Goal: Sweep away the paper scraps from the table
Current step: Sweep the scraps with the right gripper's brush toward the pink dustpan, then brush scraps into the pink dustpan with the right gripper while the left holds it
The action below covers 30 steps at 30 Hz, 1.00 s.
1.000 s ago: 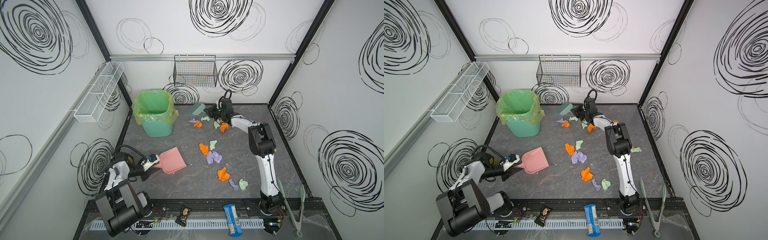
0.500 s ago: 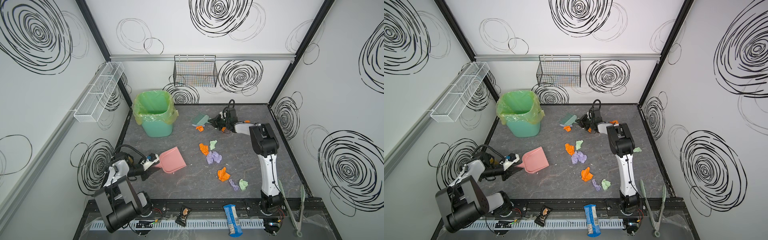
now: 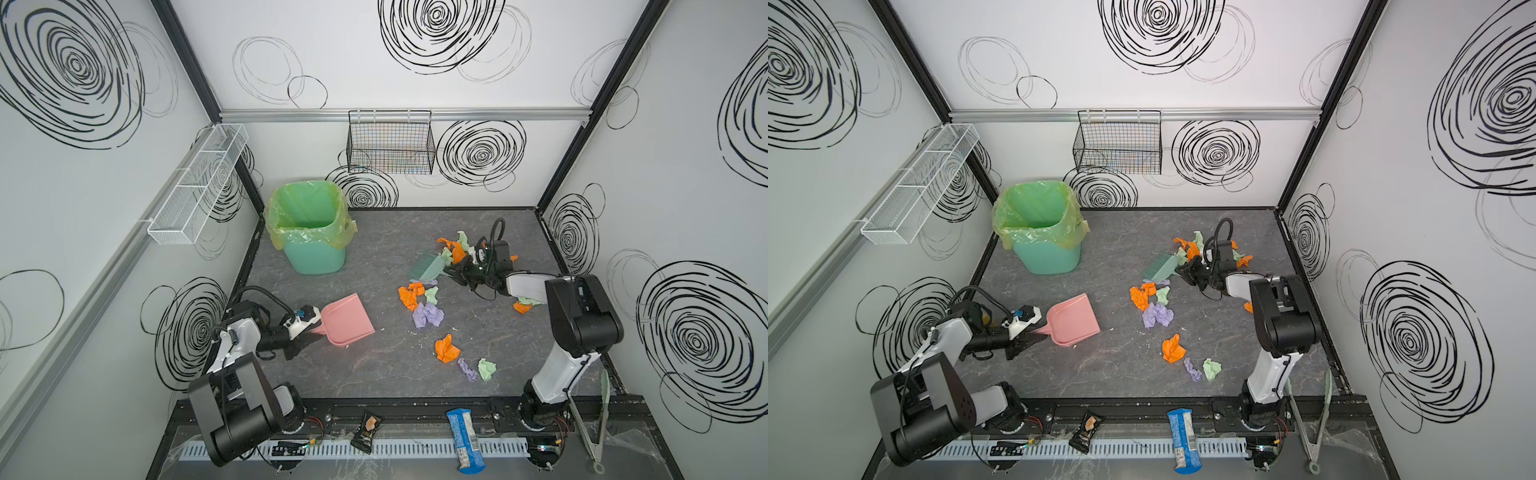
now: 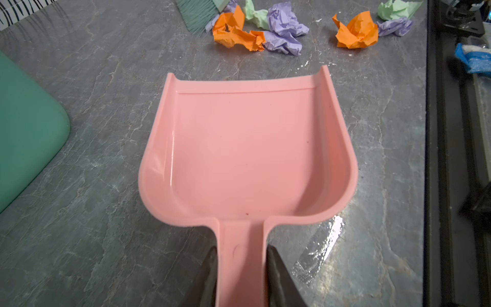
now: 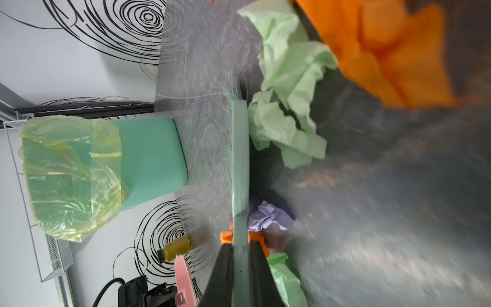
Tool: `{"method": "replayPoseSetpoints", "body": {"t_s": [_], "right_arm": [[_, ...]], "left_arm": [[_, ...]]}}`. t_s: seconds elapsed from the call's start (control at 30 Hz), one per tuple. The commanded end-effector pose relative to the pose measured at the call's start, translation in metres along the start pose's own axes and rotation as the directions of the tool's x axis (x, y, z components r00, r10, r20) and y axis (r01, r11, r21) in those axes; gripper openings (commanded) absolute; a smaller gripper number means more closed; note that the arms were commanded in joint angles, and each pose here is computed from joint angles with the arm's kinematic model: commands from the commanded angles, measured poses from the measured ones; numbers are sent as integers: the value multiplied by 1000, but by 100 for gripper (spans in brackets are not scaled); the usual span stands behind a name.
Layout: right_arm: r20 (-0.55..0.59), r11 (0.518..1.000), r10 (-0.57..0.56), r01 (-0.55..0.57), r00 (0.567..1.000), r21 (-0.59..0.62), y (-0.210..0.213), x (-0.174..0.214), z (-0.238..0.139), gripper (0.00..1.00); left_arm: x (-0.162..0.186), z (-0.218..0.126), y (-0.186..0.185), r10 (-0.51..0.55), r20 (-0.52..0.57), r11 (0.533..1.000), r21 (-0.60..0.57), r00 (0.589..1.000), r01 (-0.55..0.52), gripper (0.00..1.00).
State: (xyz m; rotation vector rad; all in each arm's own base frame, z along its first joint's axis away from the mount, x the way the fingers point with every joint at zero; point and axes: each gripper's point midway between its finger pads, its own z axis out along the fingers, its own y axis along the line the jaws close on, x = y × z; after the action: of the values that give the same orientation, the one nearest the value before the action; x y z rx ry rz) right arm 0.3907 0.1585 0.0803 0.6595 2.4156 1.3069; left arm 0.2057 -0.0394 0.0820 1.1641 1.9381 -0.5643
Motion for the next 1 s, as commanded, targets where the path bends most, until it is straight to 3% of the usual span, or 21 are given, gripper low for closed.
{"method": "replayPoseSetpoints", "body": {"t_s": [0.0,0.2,0.27,0.37,0.43,0.5,0.63,0.73,0.8,0.97], "right_arm": [[20,997,-74,73,997,24,0,7,-26,0],[88,950,-311,308,946,49,67,-12,-67,0],[139,902,-428,413,893,125,85,-29,-83,0],[181,781,-603,529,777,331,101,-62,-109,0],[157,651,-717,571,679,500,105,-87,-127,0],[116,511,-790,542,602,668,105,-109,-143,0],[-113,136,-874,461,472,877,106,-138,-149,0],[-312,-140,-870,416,381,898,105,-148,-131,0],[-396,-263,-850,372,347,890,105,-158,-122,0],[-515,-416,-815,351,266,839,95,-183,-91,0]], "left_arm": [[-13,2,3,9,18,1000,-5,1000,-9,0],[-20,20,7,23,-40,999,-46,999,-24,0],[-22,26,9,38,-62,996,-77,997,-43,0],[-27,34,11,48,-95,991,-117,994,-59,0],[-31,39,11,50,-120,991,-121,991,-65,0],[-33,44,11,43,-146,992,-112,988,-60,0],[-38,54,16,30,-204,993,-106,978,-53,0],[-41,61,20,29,-243,992,-115,970,-58,0],[-42,66,23,27,-260,990,-129,965,-63,0],[-45,80,17,43,-301,990,-117,953,-81,0]]}}
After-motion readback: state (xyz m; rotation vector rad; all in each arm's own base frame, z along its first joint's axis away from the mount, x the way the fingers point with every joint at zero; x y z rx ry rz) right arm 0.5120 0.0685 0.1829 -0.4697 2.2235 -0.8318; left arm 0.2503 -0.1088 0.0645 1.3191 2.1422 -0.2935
